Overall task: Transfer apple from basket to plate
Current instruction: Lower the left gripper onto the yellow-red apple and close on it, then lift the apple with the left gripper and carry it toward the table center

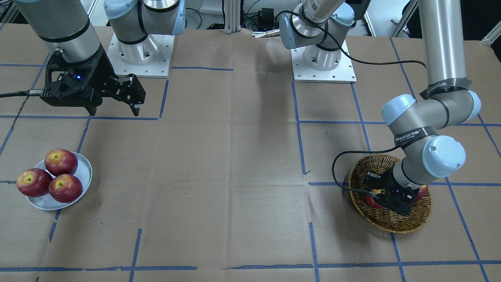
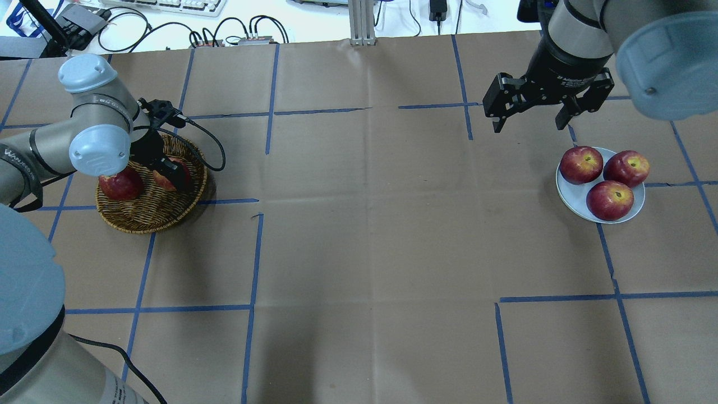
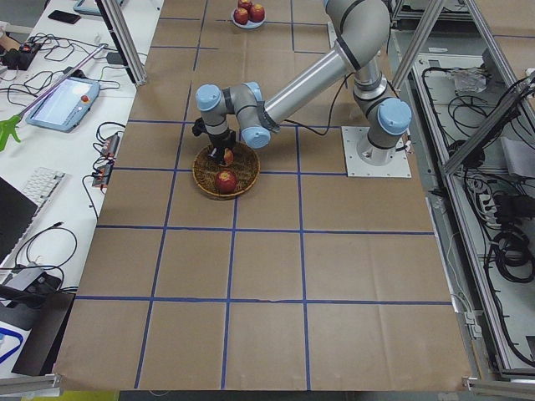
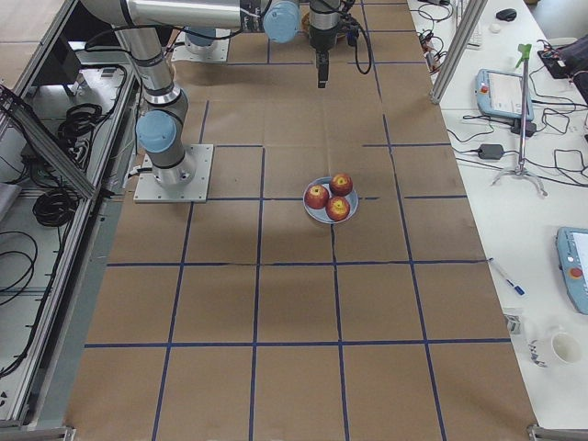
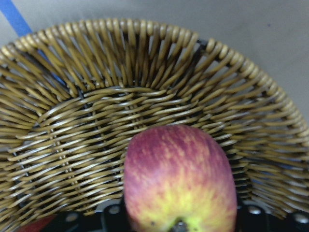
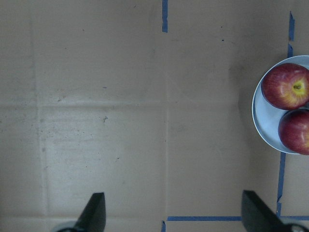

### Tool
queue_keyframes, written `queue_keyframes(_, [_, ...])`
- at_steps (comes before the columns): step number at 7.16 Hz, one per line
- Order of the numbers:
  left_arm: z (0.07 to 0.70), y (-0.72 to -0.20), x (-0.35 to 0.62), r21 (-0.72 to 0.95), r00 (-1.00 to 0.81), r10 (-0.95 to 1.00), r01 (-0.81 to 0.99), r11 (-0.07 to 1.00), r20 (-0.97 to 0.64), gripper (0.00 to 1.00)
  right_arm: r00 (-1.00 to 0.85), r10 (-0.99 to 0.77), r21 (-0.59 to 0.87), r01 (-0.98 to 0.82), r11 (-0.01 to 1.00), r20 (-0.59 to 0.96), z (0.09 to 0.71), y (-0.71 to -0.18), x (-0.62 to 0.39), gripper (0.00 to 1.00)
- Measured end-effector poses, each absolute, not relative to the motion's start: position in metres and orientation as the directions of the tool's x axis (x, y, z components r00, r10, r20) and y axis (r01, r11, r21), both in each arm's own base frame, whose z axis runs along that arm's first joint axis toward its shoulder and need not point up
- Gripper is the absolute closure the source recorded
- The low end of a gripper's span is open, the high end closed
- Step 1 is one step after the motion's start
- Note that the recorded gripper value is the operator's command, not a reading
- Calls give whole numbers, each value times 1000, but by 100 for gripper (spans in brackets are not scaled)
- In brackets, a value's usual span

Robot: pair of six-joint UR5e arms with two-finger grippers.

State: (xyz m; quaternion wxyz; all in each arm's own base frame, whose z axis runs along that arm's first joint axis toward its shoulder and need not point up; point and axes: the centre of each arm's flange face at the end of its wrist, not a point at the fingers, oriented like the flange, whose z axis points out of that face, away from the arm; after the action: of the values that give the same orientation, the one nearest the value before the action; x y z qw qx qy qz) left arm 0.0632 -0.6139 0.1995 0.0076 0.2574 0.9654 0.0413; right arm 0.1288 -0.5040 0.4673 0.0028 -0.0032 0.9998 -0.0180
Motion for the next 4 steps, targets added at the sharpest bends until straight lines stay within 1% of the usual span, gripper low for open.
queue_keyframes(3, [250,-622,40,13,-894,445,445,895,-59,59,-1000,-7,-37,-6,999,-5,467,-504,129,0])
queue_keyframes(4, [268,-620,18,-5,-906,417,419,908,-71,54,-1000,-7,-37,-6,999,-5,467,-504,129,0])
